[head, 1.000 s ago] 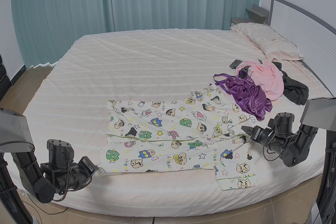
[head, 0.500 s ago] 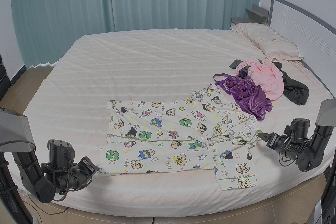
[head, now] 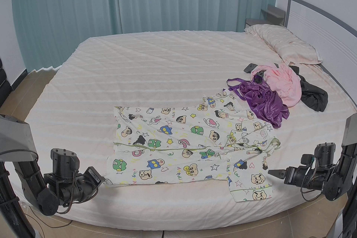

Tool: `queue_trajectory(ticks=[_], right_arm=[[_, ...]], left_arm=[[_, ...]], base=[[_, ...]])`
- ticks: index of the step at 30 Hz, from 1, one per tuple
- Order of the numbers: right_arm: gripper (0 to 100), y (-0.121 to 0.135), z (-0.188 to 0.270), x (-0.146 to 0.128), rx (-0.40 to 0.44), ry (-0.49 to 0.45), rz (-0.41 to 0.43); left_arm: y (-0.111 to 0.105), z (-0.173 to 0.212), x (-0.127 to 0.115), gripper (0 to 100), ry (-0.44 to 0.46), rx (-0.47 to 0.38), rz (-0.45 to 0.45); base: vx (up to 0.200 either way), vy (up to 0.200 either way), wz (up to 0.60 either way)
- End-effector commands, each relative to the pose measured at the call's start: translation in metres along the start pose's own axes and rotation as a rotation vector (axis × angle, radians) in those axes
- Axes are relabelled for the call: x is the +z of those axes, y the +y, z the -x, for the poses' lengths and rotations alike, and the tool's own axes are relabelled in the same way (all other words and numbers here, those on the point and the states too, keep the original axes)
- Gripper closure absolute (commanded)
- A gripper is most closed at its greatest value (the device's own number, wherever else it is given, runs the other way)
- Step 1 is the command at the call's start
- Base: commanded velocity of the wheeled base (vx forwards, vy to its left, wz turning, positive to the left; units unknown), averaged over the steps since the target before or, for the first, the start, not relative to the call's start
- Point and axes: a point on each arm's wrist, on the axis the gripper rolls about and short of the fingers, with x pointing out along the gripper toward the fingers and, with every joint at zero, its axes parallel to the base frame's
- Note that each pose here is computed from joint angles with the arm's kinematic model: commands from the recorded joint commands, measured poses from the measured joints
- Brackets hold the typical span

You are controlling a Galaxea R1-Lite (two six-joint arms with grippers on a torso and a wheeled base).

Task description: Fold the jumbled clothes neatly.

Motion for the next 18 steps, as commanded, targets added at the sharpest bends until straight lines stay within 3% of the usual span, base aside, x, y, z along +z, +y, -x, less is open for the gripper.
queue_trajectory(ticks=[1, 7, 18], right_arm=[[0, 0.005, 0.002, -0.015, 0.017, 0.077, 0.016], [0, 0.012, -0.007, -0.028, 0.037, 0.146, 0.043], [0, 0.01, -0.013, -0.036, 0.037, 0.181, 0.062]], left_arm=[[0.0, 0.0, -0.002, 100, 0.008, 0.002, -0.003], [0.001, -0.001, -0.002, 100, 0.01, 0.006, -0.004], [0.001, -0.001, -0.002, 100, 0.009, 0.005, -0.004]], base=[[0.0, 0.0, 0.0], [0.0, 0.0, 0.0], [0.0, 0.0, 0.0]])
